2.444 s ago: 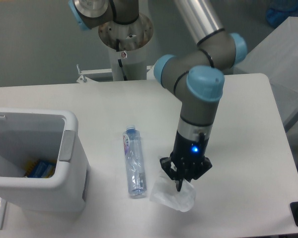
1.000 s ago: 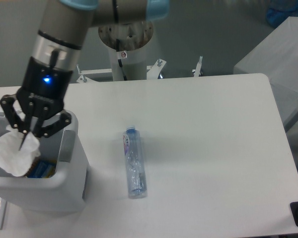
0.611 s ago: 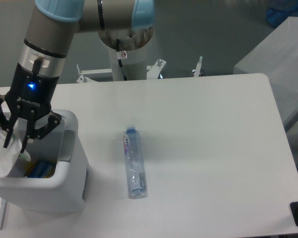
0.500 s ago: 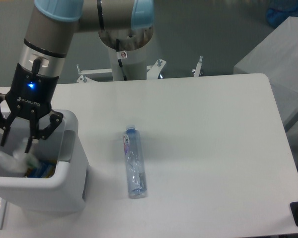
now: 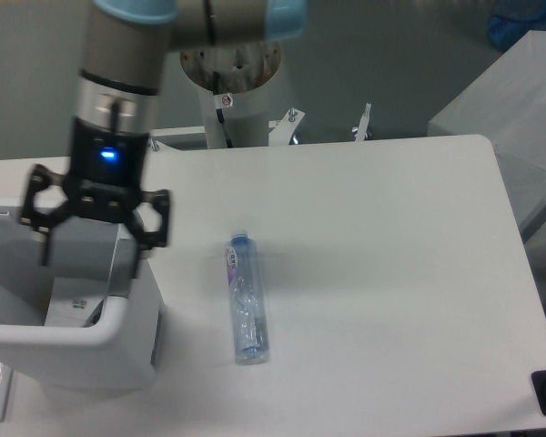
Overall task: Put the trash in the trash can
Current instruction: 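Move the gripper over the clear plastic bottle and lower it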
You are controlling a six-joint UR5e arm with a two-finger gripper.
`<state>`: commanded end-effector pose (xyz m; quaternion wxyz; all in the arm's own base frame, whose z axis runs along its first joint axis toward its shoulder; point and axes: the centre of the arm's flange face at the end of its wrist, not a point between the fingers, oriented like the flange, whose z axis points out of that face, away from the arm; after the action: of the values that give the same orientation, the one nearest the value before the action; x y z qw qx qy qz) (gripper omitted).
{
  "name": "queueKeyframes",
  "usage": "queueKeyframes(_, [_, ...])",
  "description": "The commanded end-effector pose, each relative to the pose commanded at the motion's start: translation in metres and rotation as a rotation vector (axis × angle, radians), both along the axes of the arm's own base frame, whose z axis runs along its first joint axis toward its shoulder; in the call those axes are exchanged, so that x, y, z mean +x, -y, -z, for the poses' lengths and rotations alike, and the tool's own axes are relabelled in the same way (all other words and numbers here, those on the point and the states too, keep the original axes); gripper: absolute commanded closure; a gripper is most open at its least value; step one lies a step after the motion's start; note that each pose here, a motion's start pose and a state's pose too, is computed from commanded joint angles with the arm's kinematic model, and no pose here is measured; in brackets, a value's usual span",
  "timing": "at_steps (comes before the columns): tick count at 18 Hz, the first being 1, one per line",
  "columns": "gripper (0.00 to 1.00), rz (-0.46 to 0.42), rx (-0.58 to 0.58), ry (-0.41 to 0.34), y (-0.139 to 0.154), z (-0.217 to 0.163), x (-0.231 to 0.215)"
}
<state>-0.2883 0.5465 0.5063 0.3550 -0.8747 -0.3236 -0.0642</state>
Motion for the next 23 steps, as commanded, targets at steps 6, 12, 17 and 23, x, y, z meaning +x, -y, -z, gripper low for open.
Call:
queueKeyframes(6, [0.00,-0.131,-0.135,0.045,0.036,0.063,-0.055])
queueKeyframes(12, [0.00,-0.148,-0.310,0.055,0.029,0.148,-0.083])
queueKeyframes(17, [0.00,-0.131,-0.383,0.095,0.015,0.207,-0.093])
queueKeyframes(23, [0.00,0.011,-0.500,0.037,-0.010,0.259,-0.074])
